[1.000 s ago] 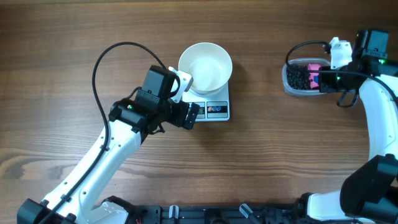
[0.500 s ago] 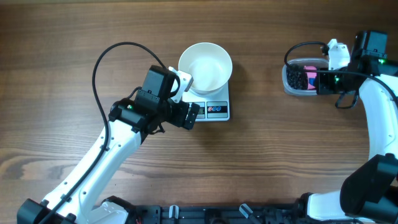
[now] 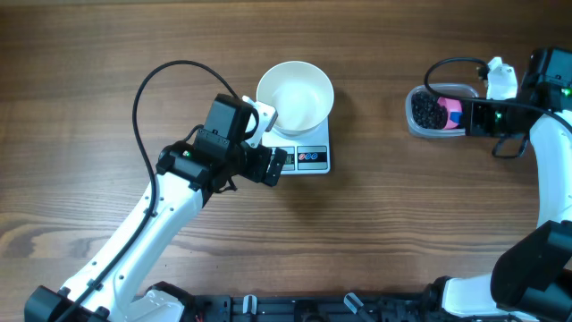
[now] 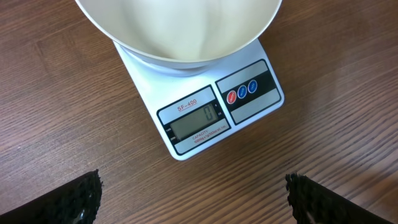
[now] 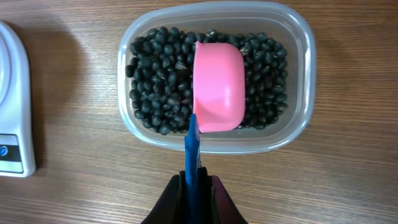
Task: Scoop item into bowl and weigh 150g on scale
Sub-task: 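Push the scoop through the black beans with the right gripper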
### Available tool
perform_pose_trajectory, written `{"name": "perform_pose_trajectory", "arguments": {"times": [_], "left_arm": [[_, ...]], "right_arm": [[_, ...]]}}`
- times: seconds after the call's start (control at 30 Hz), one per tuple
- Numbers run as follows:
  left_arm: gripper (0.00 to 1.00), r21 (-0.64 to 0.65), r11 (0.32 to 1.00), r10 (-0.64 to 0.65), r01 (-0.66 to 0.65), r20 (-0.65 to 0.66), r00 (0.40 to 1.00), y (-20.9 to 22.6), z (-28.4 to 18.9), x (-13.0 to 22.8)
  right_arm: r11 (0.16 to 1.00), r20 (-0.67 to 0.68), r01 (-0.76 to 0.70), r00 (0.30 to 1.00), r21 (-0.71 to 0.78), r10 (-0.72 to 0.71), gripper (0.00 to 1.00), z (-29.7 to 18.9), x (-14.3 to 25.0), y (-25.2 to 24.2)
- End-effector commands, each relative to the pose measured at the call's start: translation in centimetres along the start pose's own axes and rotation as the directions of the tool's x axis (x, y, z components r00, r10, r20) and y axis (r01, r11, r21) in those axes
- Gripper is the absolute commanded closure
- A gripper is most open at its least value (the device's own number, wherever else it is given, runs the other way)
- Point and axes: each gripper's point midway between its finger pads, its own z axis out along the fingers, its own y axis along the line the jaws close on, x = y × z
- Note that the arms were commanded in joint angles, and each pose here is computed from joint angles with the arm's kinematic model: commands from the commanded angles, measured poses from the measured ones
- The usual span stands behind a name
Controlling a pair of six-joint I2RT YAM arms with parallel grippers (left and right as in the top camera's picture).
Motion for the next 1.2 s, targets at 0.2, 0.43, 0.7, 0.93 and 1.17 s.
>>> {"name": "perform_pose_trajectory", "arguments": {"times": [0.2, 0.43, 0.7, 0.93, 1.17], "left_arm": [[0.0, 0.017, 1.0, 0.014, -0.015, 0.025, 1.0, -0.3, -0.6, -0.8], [0.0, 0.017, 1.0, 0.014, -0.015, 0.025, 1.0, -0.3, -0.6, -0.8], [0.02, 0.017, 1.0, 0.014, -0.015, 0.025, 1.0, -0.3, -0.6, -0.8], [0.0, 0.017, 1.0, 0.014, -0.015, 0.025, 1.0, -0.3, -0.6, -0.8], [0.0, 0.017, 1.0, 0.014, -0.015, 0.025, 1.0, -0.3, -0.6, -0.8]], "right_arm": [[0.98, -0.02, -0.103, 0.995, -0.17, 0.101, 0.96, 0.9, 0.2, 2.9], [0.979, 0.0, -0.117, 0.993, -0.166, 0.119, 0.96, 1.0, -0.4, 2.7], [0.976, -0.03, -0.135, 0.991, -0.17, 0.132, 0.96, 0.9, 0.3, 2.9], [0.976, 0.011, -0.143, 0.989, -0.166, 0.146, 0.96, 1.0, -0.8, 2.6], [0.974, -0.014, -0.149, 0.989, -0.171, 0.148, 0.96, 1.0, -0.1, 2.7]]}}
